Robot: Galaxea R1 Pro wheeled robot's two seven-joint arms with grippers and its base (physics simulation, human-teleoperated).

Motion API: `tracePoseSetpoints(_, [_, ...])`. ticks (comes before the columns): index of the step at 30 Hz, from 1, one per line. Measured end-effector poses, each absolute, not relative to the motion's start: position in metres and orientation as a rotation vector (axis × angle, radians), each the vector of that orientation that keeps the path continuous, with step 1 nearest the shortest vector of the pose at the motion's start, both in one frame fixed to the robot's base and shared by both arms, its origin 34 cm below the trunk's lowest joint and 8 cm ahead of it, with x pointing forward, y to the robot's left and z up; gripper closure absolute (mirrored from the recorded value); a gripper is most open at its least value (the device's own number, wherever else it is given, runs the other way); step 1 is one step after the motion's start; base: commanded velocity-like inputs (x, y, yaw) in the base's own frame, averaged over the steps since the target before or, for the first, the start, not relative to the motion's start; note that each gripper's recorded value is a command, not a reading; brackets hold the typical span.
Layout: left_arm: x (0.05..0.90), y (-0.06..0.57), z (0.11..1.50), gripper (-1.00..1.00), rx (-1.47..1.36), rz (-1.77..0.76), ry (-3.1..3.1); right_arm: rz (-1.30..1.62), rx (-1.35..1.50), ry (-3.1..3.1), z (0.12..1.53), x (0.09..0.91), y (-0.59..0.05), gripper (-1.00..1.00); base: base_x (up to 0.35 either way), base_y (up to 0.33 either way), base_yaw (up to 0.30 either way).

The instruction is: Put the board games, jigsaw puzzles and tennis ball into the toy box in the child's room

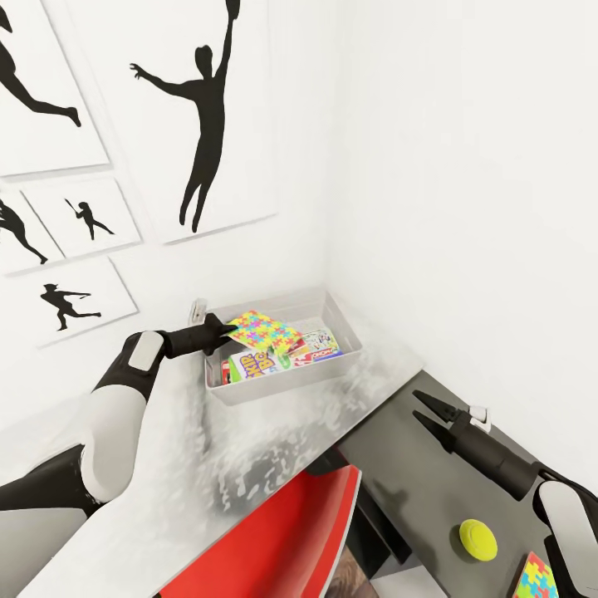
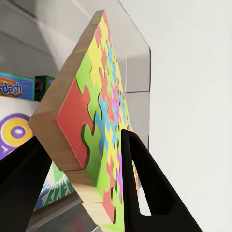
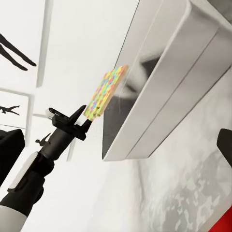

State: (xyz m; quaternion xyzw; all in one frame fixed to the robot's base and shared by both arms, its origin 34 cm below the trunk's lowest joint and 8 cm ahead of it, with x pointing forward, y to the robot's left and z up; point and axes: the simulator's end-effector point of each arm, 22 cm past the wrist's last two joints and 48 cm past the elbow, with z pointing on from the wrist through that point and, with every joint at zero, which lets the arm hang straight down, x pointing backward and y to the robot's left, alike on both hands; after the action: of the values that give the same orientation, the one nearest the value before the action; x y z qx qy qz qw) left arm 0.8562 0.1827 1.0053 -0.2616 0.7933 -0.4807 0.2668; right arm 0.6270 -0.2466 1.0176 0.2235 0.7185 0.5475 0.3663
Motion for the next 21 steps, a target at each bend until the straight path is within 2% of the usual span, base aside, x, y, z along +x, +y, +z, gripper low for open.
tracePoseSetpoints(1, [0.8563,0.1827,1.0054,-1.00,-0.706,-1.298,2.141,1.407,0.574,1.846,1.0176,0.6270,-0.2467,-1.00,0.000,0.000,0.000])
tracePoseSetpoints(21, [0.8565,0.1919,1.0058,-1.00,-0.718,-1.295,2.135,1.407,0.575,1.846,1.0176,0.6270,-0.2467,-1.00,0.000,0.000,0.000])
